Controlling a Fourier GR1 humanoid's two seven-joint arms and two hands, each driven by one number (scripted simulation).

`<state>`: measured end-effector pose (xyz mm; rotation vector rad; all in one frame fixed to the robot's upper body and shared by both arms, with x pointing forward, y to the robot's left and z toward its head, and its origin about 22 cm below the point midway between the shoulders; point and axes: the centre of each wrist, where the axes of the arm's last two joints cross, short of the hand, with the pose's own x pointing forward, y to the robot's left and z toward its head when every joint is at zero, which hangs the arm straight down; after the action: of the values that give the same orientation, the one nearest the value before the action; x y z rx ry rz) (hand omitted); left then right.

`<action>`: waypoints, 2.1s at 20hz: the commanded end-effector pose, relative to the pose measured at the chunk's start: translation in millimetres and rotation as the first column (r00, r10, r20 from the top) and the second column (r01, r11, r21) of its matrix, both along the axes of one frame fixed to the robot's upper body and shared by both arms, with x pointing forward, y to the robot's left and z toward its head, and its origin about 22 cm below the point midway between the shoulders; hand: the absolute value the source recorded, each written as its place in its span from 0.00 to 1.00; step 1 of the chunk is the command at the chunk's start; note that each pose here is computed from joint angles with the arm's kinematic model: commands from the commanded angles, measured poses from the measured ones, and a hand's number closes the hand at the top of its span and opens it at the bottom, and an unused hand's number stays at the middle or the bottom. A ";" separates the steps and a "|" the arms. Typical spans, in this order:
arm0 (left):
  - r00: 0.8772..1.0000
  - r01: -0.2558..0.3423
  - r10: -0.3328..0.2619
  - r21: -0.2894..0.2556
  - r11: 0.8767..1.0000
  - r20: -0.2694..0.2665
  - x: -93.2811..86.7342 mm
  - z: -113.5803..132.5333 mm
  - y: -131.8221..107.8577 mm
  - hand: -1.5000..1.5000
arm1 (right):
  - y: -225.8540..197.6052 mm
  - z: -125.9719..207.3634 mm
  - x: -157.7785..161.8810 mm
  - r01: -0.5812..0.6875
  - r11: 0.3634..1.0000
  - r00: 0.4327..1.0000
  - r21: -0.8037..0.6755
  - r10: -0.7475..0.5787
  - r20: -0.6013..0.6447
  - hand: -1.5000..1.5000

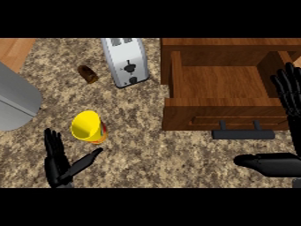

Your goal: Pick up the cup, place it into the drawer and close the drawer

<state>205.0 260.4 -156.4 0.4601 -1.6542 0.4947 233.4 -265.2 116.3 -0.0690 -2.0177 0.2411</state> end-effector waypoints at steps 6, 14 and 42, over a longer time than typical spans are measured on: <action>0.999 0.037 -0.037 0.012 0.999 0.024 12.5 -12.8 4.0 0.00 | 20.7 -5.1 -26.7 -0.005 1.000 1.000 0.011 0.004 0.023 0.00; 0.998 0.045 -0.045 -0.004 0.999 0.046 30.6 -8.7 6.7 0.00 | 7.1 2.5 8.5 -0.019 1.000 1.000 -0.012 0.019 0.001 0.00; 0.861 0.442 -0.352 -0.196 0.875 0.368 63.7 10.9 29.3 1.00 | -7.3 -15.4 5.7 -0.023 1.000 0.999 -0.010 0.022 -0.028 0.00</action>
<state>265.8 268.3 -151.9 -0.0287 -1.8038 0.5095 237.3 -266.2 106.1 -0.0463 -2.0025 0.2549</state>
